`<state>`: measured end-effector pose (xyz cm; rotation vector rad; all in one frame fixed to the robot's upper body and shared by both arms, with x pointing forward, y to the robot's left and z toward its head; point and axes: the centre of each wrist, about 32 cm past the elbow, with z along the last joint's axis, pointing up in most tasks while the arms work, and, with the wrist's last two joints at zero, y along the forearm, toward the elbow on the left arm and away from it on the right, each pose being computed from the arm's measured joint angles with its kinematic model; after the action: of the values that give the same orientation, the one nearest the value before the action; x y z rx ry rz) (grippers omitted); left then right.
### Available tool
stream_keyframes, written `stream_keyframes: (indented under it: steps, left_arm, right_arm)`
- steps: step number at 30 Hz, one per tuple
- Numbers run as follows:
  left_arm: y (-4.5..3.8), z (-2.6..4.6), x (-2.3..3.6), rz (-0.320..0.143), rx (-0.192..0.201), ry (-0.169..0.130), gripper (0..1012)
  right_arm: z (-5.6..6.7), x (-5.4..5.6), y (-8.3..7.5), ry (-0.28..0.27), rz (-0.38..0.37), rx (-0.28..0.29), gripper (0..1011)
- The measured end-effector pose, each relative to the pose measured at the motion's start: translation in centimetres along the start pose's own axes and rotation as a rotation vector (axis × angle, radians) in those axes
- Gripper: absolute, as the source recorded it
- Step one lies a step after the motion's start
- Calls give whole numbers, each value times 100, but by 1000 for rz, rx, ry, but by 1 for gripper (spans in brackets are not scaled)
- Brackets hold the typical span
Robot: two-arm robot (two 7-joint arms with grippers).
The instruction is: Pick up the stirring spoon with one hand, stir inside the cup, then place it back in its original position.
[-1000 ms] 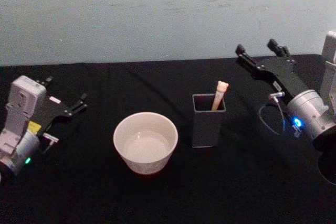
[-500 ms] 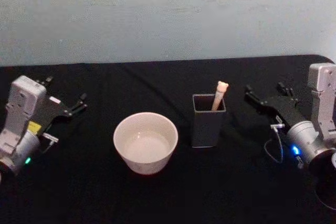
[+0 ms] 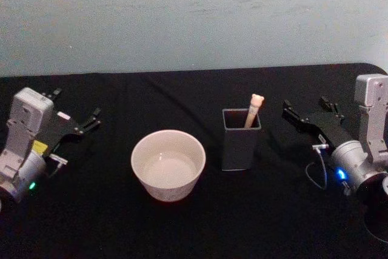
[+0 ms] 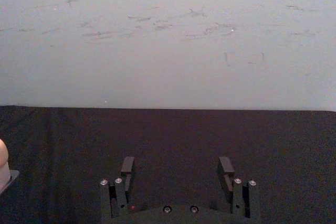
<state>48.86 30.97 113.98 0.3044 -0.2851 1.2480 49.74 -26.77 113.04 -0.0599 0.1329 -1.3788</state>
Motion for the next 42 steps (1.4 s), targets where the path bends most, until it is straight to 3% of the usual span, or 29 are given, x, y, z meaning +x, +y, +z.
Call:
stream_keyframes:
  steps: [42]
  left_arm:
    - [0,0,0,0,0,0,1001]
  right_arm:
    - [6,-4,-2,2,1,2,1000]
